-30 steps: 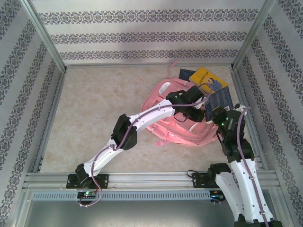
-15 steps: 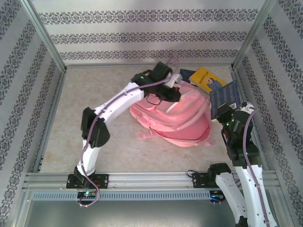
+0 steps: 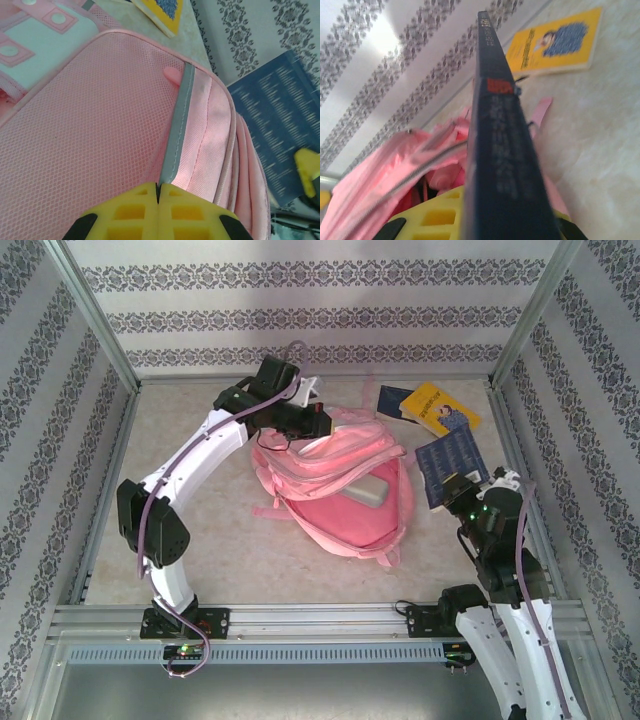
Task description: Pack the student bag
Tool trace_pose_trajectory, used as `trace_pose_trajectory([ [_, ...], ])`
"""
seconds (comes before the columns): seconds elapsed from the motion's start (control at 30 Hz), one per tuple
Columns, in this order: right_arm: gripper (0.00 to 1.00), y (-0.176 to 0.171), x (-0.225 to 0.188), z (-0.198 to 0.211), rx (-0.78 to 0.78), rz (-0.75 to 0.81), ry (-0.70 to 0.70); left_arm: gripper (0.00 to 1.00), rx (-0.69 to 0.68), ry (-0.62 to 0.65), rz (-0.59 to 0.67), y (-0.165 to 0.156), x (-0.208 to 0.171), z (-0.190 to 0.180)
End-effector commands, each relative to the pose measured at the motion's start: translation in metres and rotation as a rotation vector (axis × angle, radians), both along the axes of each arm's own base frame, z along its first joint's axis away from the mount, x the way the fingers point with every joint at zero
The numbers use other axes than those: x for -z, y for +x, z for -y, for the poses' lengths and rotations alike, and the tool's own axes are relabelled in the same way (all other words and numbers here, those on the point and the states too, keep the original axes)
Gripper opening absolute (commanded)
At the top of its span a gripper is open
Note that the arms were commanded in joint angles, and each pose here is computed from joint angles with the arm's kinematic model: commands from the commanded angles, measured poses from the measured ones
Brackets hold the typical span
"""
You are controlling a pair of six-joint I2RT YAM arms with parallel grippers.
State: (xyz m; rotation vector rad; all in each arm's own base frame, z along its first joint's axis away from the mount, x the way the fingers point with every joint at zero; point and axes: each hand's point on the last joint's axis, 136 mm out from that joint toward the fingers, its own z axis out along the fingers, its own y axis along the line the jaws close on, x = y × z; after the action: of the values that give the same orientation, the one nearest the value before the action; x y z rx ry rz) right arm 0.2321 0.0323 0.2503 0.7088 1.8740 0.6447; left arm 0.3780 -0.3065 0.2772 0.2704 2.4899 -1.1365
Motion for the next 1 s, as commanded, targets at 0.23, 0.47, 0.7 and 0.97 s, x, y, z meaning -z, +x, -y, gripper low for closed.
trace_pose_trajectory([
  [0.23,0.00,-0.024,0.033,-0.066,-0.289,-0.053,0.307,0.00,-0.046,-0.198,0.126,0.012,-0.075,-0.008],
  [0.47,0.00,-0.013,0.040,-0.097,-0.383,0.009,0.580,0.00,-0.031,-0.234,0.116,0.008,-0.080,-0.004],
  [0.7,0.00,0.013,0.022,-0.131,-0.425,0.018,0.626,0.00,-0.035,-0.255,0.121,0.003,-0.084,-0.006],
  [0.97,0.00,0.045,-0.004,-0.187,-0.510,0.021,0.611,0.00,-0.037,-0.276,0.116,0.002,-0.083,-0.005],
])
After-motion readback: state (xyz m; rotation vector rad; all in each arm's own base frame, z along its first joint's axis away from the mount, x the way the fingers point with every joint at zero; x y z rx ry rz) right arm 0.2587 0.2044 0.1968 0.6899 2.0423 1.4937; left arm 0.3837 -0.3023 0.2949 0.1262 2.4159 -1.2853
